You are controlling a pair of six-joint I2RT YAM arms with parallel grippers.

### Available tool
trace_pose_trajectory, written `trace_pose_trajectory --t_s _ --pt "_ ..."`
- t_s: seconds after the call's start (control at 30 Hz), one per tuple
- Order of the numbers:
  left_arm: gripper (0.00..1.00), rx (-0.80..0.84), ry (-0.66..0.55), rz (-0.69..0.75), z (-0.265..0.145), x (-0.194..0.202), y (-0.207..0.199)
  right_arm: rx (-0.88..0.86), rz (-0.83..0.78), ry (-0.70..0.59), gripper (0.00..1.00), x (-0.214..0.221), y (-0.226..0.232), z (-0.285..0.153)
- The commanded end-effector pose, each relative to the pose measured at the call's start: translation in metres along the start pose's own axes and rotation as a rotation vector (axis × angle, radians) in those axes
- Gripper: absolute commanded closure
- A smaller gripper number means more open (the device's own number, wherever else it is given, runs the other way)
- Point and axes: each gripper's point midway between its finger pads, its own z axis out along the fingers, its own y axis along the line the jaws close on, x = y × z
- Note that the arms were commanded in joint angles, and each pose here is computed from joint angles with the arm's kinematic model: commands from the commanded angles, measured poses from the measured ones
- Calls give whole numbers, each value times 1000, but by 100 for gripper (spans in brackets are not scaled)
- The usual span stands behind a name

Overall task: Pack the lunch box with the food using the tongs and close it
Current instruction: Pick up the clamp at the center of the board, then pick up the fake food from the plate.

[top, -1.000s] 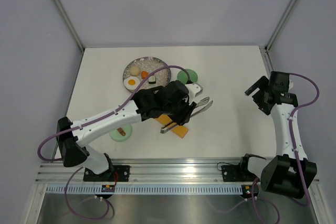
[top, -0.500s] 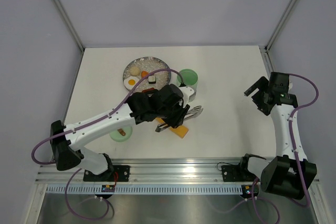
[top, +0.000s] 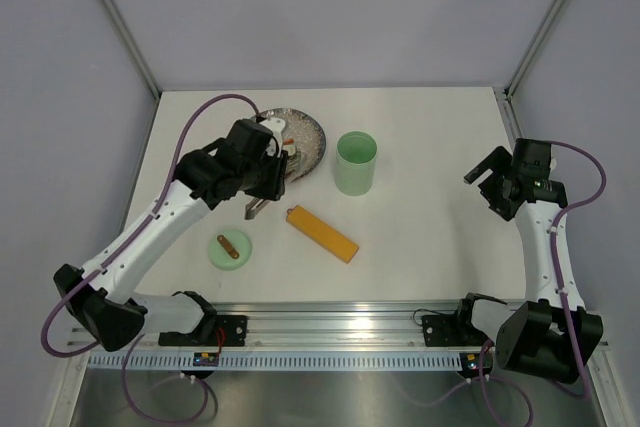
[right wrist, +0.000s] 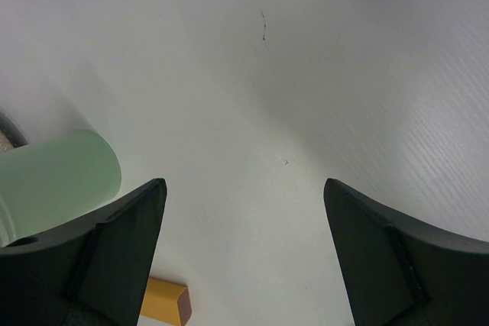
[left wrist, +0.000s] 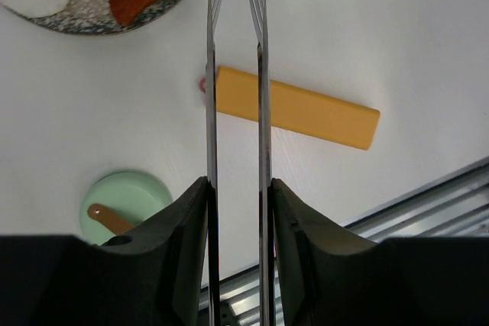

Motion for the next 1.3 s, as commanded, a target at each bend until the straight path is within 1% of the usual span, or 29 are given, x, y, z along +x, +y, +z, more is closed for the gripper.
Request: trace_pose_trajectory --t_s 0.0,0.1,0.2,0.33,0.5,0.6,0.77,1.1,1.27 --pt "61 -42 0 -79 5 -8 22 -40 -1 -25 8 -5 7 -4" --pt "61 -115 2 -166 24 -20 42 -46 -1 -23 8 -4 8 -3" --pt "61 -141 -25 -208 38 -36 50 -45 -1 -19 8 -4 8 -2" --pt "62 -175 -21 -239 69 -52 59 -47 -4 -20 8 -4 9 -2" --pt "61 -187 -61 -287 87 -70 69 -49 -3 -17 8 -4 9 -2" --pt "61 -201 -55 -299 97 -73 74 -50 -3 -12 8 -3 10 0" --pt "58 -227 -36 -305 111 -75 82 -51 -1 -2 8 -2 10 2" --pt "55 -205 -17 -321 128 -76 80 -55 2 -4 8 -2 11 0" --pt "50 -205 -7 -324 132 -71 81 -59 0 -4 8 -2 12 0"
